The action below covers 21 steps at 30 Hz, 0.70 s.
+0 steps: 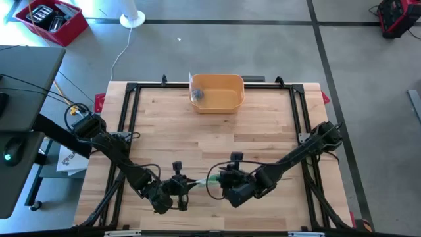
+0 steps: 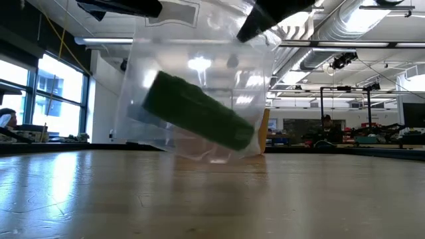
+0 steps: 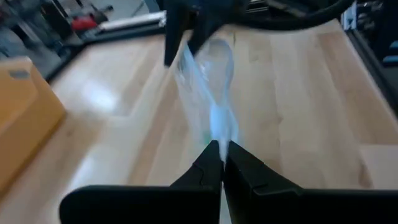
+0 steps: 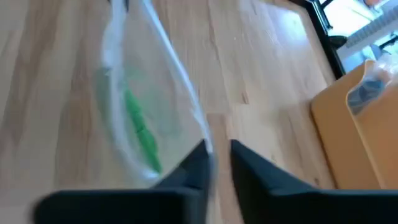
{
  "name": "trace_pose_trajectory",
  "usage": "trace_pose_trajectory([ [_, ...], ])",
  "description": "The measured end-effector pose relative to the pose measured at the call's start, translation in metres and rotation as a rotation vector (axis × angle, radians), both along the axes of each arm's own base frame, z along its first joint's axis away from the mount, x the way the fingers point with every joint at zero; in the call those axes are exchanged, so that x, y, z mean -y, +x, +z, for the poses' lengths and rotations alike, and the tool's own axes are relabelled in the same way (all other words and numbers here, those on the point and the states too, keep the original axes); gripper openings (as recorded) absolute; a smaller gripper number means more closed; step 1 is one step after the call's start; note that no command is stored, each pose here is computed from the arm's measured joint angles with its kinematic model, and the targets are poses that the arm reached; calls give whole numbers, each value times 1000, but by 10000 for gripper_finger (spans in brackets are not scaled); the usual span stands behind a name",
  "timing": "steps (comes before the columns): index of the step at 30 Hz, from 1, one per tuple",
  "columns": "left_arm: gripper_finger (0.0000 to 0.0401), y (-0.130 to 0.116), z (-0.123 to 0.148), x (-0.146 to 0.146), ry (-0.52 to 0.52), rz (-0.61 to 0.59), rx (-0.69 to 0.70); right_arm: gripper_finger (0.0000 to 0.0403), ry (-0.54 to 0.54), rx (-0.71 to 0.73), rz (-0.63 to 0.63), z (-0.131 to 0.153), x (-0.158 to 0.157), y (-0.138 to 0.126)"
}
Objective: Roll bandage
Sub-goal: Close the transparent zip bag with the rolled green bandage
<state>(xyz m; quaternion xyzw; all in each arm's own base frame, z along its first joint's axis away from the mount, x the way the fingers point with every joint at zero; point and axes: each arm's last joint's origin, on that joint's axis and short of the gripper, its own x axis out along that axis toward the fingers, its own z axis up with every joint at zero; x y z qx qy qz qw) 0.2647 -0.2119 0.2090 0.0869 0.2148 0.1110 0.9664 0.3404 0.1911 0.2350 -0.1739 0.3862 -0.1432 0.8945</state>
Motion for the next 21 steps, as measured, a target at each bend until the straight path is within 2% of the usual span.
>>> trace_pose_trajectory([
  [1, 0, 1, 0, -1, -30, 4, 1, 26, -14, -9, 7, 3, 0, 0],
  [3, 0, 4, 1, -4, -87, 6, 0, 10, -50, -14, 38, 8, -1, 1],
  [7, 0, 9, 0, -10, -148, 22, -8, 25, -88, -20, 120, 24, -4, 6],
  [13, 0, 11, -4, -19, -166, 81, -36, 31, 32, -4, 181, 45, -9, 11],
  [16, 0, 10, -5, -19, -160, 81, -51, 53, 65, -11, 185, 44, -9, 12],
  [21, 0, 9, -5, -17, -160, 72, -54, 121, 105, 75, 216, 39, -12, 18],
])
